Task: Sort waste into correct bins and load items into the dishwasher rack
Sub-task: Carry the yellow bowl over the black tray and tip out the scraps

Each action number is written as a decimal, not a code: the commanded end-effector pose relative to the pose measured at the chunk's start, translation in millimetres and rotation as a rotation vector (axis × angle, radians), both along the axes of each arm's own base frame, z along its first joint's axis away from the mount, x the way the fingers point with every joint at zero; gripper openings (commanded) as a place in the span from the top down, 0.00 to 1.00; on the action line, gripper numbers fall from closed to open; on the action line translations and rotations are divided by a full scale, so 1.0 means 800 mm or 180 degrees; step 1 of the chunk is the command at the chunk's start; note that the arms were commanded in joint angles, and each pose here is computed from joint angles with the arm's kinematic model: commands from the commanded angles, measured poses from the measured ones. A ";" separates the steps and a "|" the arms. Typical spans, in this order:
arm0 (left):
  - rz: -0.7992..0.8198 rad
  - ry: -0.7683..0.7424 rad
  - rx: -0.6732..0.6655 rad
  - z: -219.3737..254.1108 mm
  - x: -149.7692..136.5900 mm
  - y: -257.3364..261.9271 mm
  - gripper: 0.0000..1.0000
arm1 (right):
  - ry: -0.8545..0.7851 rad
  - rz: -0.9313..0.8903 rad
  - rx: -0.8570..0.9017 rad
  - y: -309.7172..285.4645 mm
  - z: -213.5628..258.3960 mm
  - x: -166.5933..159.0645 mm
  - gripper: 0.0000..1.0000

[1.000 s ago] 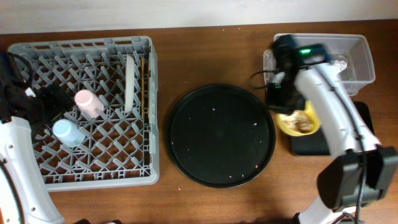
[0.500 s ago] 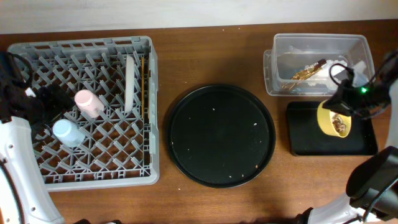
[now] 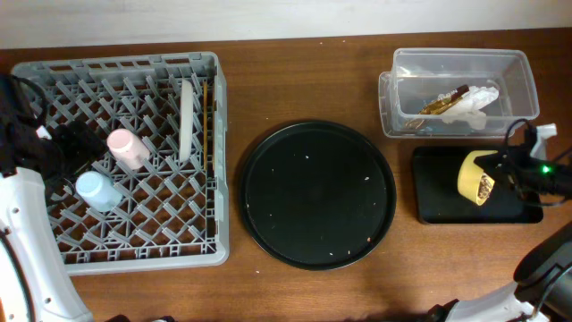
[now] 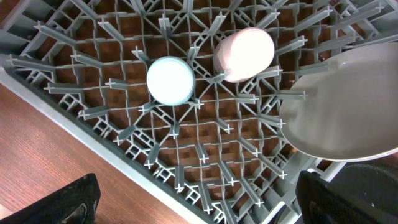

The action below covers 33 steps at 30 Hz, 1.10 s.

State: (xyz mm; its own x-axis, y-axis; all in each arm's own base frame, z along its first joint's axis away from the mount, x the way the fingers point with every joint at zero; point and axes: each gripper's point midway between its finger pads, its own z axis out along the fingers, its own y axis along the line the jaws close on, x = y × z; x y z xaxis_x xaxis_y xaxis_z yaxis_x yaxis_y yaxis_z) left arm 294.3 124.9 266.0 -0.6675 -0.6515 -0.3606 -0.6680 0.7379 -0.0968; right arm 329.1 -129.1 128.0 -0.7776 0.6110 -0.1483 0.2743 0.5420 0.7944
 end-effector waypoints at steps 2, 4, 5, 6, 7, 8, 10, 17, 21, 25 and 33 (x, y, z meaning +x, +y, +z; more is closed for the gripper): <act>0.0043 0.0012 0.0012 -0.001 -0.001 0.001 0.01 | -0.0564 -0.0086 0.0434 -0.005 0.024 0.005 0.96; 0.0043 0.0012 0.0012 -0.001 -0.001 0.001 0.01 | -0.0664 -0.0127 0.0533 -0.010 0.024 0.004 0.96; 0.0043 0.0012 0.0012 -0.001 -0.001 0.001 0.01 | -0.0698 -0.0161 0.0629 -0.010 0.025 0.003 0.96; 0.0043 0.0012 0.0012 -0.001 -0.001 0.001 0.01 | -0.0759 -0.0179 0.0705 -0.010 0.027 0.004 0.96; 0.0045 0.0011 0.0012 -0.001 -0.001 0.001 0.01 | -0.0831 -0.0164 0.0725 -0.010 0.027 0.004 0.96; 0.0043 0.0012 0.0012 -0.001 -0.001 0.001 0.01 | -0.0853 -0.0154 0.0719 -0.010 0.026 0.005 0.96; 0.0043 0.0012 0.0012 -0.001 -0.001 0.001 0.01 | -0.0867 -0.0148 0.0731 -0.011 0.021 0.006 0.96; 0.0045 0.0011 0.0012 -0.001 -0.001 0.001 0.01 | -0.1030 -0.0235 0.0993 -0.015 0.030 0.010 0.96; 0.0045 0.0011 0.0012 -0.001 -0.001 0.001 0.01 | -0.1119 -0.0295 0.1092 -0.019 0.039 0.009 0.96; 0.0045 0.0011 0.0012 -0.001 -0.001 0.001 0.01 | -0.1150 -0.0299 0.0984 -0.025 0.036 0.004 0.96; 0.0045 0.0011 0.0012 -0.001 -0.001 0.001 0.01 | -0.1139 -0.0429 0.1038 -0.041 0.037 0.008 0.96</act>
State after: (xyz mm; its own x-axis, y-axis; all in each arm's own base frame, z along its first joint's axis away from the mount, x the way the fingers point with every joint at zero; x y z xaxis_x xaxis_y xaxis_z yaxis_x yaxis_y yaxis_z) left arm 294.3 124.9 266.0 -0.6672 -0.6518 -0.3606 -0.6682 0.7376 -0.0969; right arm 334.4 -157.0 157.7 -0.6353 0.7457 -0.2008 -0.0046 0.2563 0.9666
